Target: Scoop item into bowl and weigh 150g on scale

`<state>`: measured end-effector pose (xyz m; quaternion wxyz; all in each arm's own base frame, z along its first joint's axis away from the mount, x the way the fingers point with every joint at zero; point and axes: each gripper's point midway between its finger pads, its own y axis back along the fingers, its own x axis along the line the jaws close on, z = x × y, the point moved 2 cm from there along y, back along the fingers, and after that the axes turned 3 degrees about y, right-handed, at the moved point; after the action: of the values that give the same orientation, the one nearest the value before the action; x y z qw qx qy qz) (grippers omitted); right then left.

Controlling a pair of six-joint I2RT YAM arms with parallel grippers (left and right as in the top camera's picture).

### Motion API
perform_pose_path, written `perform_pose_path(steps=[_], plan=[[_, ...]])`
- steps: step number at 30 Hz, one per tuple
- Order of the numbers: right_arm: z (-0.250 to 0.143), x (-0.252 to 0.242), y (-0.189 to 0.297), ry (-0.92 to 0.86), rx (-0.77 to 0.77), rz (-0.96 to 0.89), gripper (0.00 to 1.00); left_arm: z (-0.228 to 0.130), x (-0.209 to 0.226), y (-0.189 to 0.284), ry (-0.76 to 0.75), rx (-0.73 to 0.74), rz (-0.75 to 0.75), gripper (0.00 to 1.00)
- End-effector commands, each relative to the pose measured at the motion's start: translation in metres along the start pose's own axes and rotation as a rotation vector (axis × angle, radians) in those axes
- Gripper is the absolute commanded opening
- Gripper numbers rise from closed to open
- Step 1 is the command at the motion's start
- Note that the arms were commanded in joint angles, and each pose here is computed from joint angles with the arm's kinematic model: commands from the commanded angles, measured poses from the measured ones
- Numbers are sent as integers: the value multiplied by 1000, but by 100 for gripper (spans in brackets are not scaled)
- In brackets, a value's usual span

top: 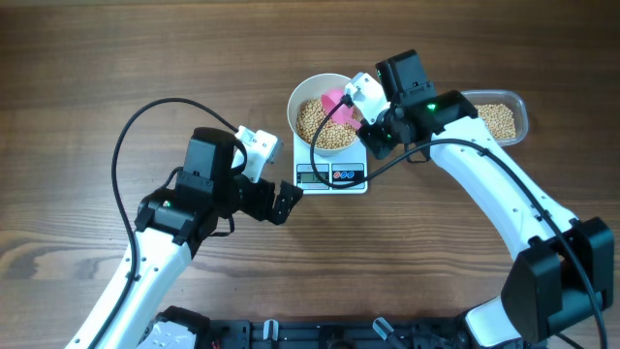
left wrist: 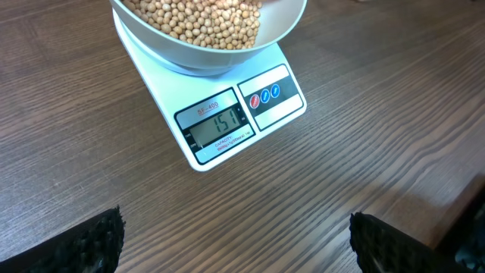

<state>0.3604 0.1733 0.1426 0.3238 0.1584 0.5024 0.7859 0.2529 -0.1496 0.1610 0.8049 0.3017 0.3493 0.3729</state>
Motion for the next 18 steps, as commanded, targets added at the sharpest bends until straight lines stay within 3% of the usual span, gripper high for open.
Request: perform_pose_path(steps=[1,18], plan=[[3,12,-4,30,1,45,4,-1,-2,-2,-6,6,-14,100],[18,0,4,14,-43,-64,4,-1,-2,-2,-6,6,-14,100]])
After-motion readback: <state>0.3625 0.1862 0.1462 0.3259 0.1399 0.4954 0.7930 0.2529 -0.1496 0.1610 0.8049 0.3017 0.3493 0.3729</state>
